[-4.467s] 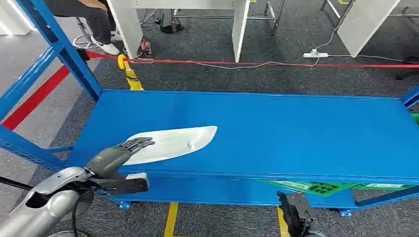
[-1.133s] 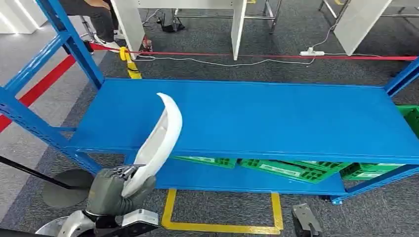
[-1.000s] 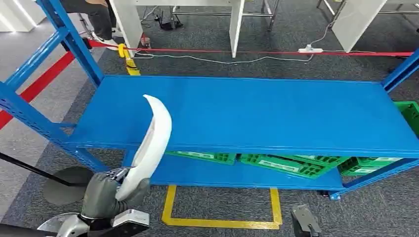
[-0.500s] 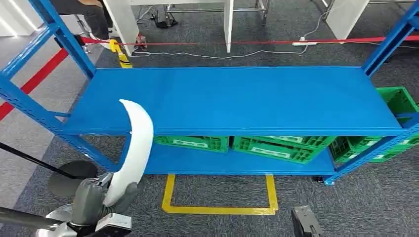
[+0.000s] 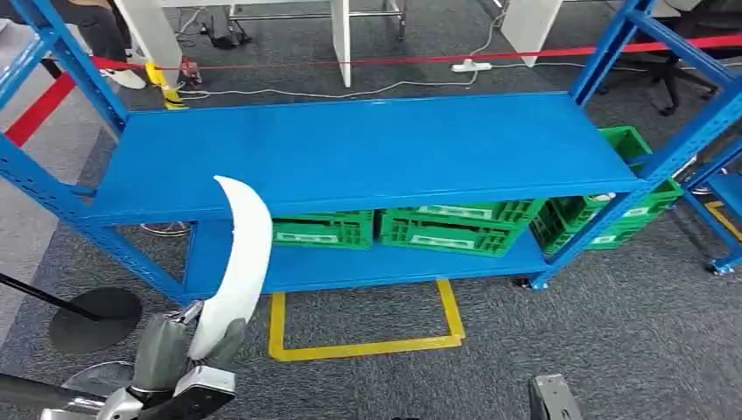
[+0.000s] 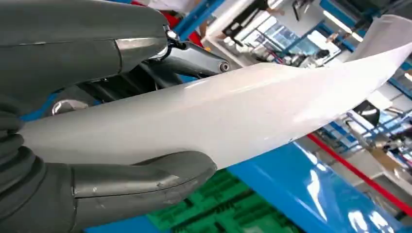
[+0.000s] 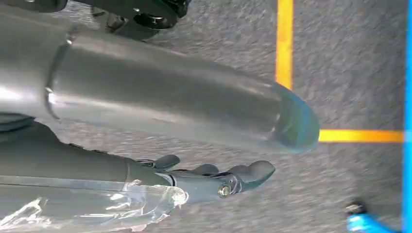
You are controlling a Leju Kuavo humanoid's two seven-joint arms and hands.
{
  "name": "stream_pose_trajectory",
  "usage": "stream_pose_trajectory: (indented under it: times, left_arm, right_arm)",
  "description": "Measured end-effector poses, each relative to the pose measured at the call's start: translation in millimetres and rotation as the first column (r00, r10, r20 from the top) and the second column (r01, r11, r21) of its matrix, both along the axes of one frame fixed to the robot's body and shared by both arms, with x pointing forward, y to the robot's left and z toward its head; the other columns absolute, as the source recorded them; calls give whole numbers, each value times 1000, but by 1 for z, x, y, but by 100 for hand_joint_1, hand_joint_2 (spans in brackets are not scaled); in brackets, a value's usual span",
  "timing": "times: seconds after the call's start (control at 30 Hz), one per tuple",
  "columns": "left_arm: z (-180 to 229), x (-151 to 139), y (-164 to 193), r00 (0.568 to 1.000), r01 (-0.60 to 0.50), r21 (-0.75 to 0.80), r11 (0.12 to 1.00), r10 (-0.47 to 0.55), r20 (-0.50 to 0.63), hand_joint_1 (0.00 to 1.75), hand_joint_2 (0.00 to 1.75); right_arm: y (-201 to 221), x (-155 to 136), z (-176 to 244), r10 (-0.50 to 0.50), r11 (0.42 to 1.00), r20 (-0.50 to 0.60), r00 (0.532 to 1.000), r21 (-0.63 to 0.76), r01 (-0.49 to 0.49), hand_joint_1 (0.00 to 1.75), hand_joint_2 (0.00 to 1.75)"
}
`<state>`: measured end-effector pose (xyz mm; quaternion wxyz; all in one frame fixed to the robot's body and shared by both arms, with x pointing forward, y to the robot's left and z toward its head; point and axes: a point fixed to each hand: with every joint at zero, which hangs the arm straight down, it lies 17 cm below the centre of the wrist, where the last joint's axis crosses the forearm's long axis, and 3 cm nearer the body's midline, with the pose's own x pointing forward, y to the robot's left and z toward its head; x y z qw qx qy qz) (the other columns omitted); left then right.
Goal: Take the parts from the cabinet and place them on the table.
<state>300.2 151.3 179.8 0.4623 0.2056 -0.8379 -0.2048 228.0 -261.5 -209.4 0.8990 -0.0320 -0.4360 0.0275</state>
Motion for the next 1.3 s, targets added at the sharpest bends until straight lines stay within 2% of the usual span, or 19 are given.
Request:
stream_pose_trajectory:
  times: [0.17, 0.67, 0.83, 1.17, 1.3]
  left_arm:
    - [-2, 4, 5, 1000, -18, -11, 1000, 18, -9, 175, 175]
    - [-11, 10, 17, 999, -38, -35, 999, 36, -38, 175, 175]
    - [-15, 12, 17, 998, -40, -45, 998, 38, -51, 175, 175]
    - [-21, 15, 21, 997, -47, -46, 998, 44, -65, 175, 175]
    - [-21, 16, 20, 997, -46, -45, 998, 43, -63, 175, 175]
  right_arm:
    - [0, 6, 3, -2, 1000, 15, 1000, 2, 2, 0, 0]
    - [-6, 2, 2, -24, 1000, 16, 1000, -1, 24, 0, 0]
    - [-9, -11, -3, -37, 999, -4, 999, -4, 37, 0, 0]
    - [-10, -1, 1, -38, 999, 15, 999, -7, 38, 0, 0]
    - [-11, -8, -1, -42, 999, 5, 999, -8, 42, 0, 0]
